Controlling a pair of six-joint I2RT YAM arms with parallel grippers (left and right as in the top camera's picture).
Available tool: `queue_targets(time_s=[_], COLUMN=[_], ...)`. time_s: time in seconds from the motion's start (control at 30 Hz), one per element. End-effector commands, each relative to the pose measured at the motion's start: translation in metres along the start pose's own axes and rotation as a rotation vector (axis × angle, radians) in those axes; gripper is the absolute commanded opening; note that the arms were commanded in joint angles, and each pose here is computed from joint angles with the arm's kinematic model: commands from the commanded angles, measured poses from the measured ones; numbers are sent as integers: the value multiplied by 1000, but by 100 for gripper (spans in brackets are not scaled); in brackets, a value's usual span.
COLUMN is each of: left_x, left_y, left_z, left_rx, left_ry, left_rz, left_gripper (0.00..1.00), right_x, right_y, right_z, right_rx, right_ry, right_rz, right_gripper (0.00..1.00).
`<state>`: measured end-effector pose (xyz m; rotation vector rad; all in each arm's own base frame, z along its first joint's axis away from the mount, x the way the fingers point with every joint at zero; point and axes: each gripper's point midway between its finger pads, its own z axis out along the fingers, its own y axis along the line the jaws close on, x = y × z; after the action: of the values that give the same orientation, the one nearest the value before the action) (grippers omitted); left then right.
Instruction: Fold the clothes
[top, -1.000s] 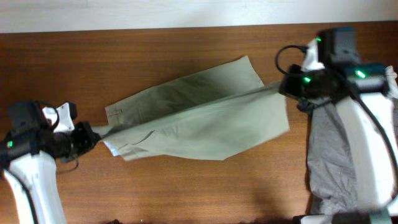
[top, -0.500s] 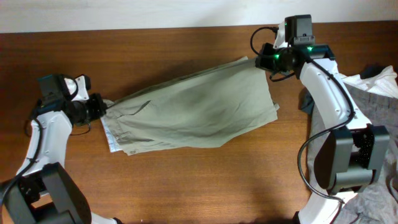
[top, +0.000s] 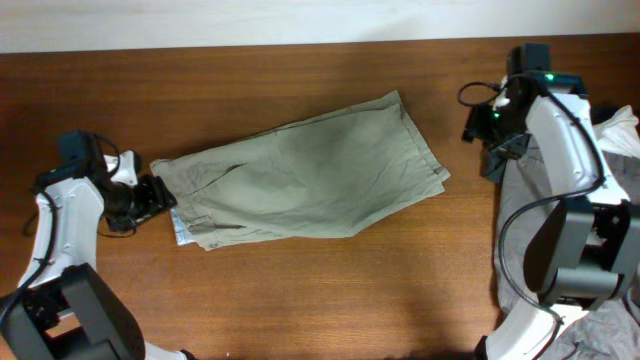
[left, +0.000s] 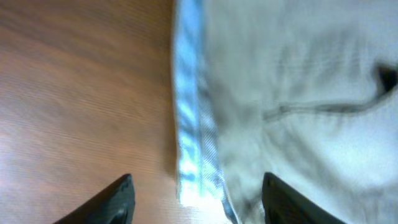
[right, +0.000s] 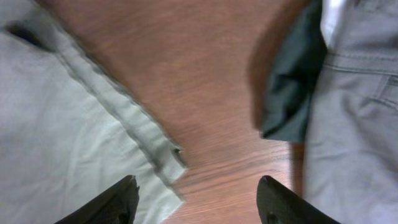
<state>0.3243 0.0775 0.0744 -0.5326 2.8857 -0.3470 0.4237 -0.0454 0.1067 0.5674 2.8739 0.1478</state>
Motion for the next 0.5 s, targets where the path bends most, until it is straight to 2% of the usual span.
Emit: queue_targets(time_s=[0.0, 0.13, 0.2, 0.23, 0.27, 0.3, 0.33, 0.37, 0.4, 0.47], left_x=[17, 42, 47, 47, 46, 46, 45, 46, 46, 46], left_y=[-19, -37, -40, -41, -43, -44, -46, -46, -46, -46], left_z=[3, 24, 31, 34, 36, 37, 37, 37, 37, 37], left_rx=[60, 141, 147, 148, 153, 157, 160, 160, 160, 160], left_ry=[46, 99, 101, 96, 88, 84, 81, 82, 83, 83], left_rz=[81, 138, 173, 184, 192, 197, 203, 204, 203, 203], left_gripper=[61, 56, 53, 47, 40, 37, 32, 21, 1, 0], right_x=[25, 67, 84, 88, 90, 89, 88, 83, 74, 55], right_y=[19, 31, 52, 55, 57, 60, 60, 58, 55, 47], right_z=[35, 80, 85, 86, 87, 88, 87, 76, 63, 35], right_rx=[-171, -188, -291, -291, -288, -289, -291, -290, -279, -242], right_ry=[148, 302, 330, 336, 338, 330, 327, 320, 296, 239], right_rz=[-93, -149, -251, -266, -278, -284, -279, -268, -262, -236], right_gripper=[64, 58, 58, 55, 45, 37, 15, 4, 4, 4])
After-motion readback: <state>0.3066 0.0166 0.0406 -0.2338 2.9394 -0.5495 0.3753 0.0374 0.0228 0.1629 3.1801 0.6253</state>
